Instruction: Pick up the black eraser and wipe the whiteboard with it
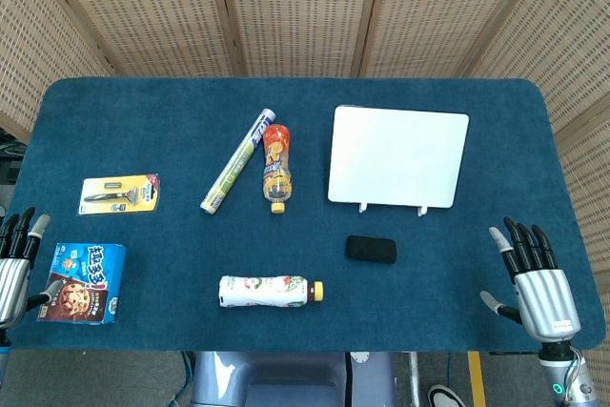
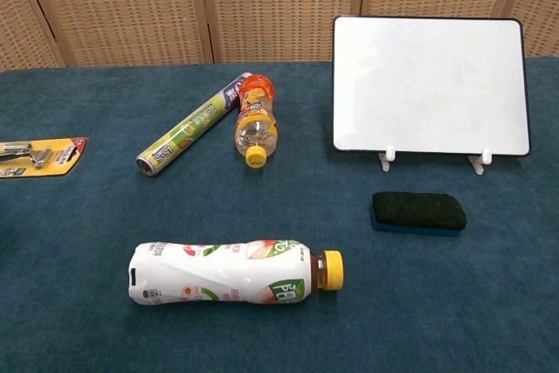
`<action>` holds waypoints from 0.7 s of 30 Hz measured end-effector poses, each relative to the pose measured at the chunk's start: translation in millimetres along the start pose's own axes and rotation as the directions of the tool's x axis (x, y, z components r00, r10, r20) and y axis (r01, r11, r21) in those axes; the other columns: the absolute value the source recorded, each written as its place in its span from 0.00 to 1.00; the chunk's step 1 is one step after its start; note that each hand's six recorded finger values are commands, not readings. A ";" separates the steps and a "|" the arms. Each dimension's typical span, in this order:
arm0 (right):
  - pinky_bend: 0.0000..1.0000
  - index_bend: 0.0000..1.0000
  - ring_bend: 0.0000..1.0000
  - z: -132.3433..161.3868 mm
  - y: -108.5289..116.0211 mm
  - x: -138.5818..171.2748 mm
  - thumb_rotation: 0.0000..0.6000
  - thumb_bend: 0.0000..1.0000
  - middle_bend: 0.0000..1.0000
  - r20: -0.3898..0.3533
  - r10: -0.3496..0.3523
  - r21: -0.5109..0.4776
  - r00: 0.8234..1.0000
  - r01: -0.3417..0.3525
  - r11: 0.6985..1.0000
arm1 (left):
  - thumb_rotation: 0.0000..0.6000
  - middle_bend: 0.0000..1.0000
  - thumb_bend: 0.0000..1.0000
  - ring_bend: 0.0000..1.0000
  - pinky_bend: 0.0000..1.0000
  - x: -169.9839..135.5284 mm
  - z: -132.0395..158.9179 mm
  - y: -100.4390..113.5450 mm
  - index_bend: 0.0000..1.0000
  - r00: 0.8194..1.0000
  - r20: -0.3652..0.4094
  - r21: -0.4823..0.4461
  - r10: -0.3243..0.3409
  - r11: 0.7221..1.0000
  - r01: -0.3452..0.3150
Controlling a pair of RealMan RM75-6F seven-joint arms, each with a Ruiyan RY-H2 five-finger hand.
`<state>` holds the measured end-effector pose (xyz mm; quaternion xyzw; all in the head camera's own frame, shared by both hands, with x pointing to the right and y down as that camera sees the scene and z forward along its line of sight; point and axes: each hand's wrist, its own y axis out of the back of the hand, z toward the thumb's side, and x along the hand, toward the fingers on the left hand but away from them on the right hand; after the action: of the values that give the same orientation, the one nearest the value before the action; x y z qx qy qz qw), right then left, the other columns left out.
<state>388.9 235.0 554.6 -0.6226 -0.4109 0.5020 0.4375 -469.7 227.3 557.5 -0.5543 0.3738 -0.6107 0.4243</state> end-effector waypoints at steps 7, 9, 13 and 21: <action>0.00 0.21 0.00 10.4 -0.7 -21.6 1.00 0.00 0.00 -0.025 0.021 -0.043 0.999 -0.022 0.999 | 1.00 0.00 0.03 0.00 0.00 0.3 -0.4 0.0 0.00 1.000 -0.002 -0.001 -0.001 1.000 0.001; 0.00 0.24 0.00 13.6 0.6 -27.1 1.00 0.00 0.00 -0.033 0.016 -0.037 0.999 -0.017 0.999 | 1.00 0.00 0.03 0.00 0.00 0.9 -0.3 -0.4 0.00 1.000 -0.001 -0.001 -0.003 1.000 0.003; 0.00 0.25 0.00 28.3 -0.1 -41.9 1.00 0.00 0.00 -0.065 0.032 -0.037 0.997 -0.035 0.999 | 1.00 0.00 0.03 0.00 0.00 0.9 -0.3 -0.5 0.00 1.000 0.000 -0.001 -0.004 1.000 0.004; 0.00 0.26 0.00 59.7 -10.6 -65.4 1.00 0.00 0.00 -0.125 0.123 -0.002 0.984 -0.124 0.992 | 1.00 0.00 0.04 0.00 0.00 1.0 0.3 -0.8 0.00 1.000 0.001 0.001 -0.006 1.000 0.006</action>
<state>319.0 183.6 575.4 -0.6792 -0.3458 0.4863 0.4275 -469.5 226.7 558.6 -0.5555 0.3714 -0.6119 0.4231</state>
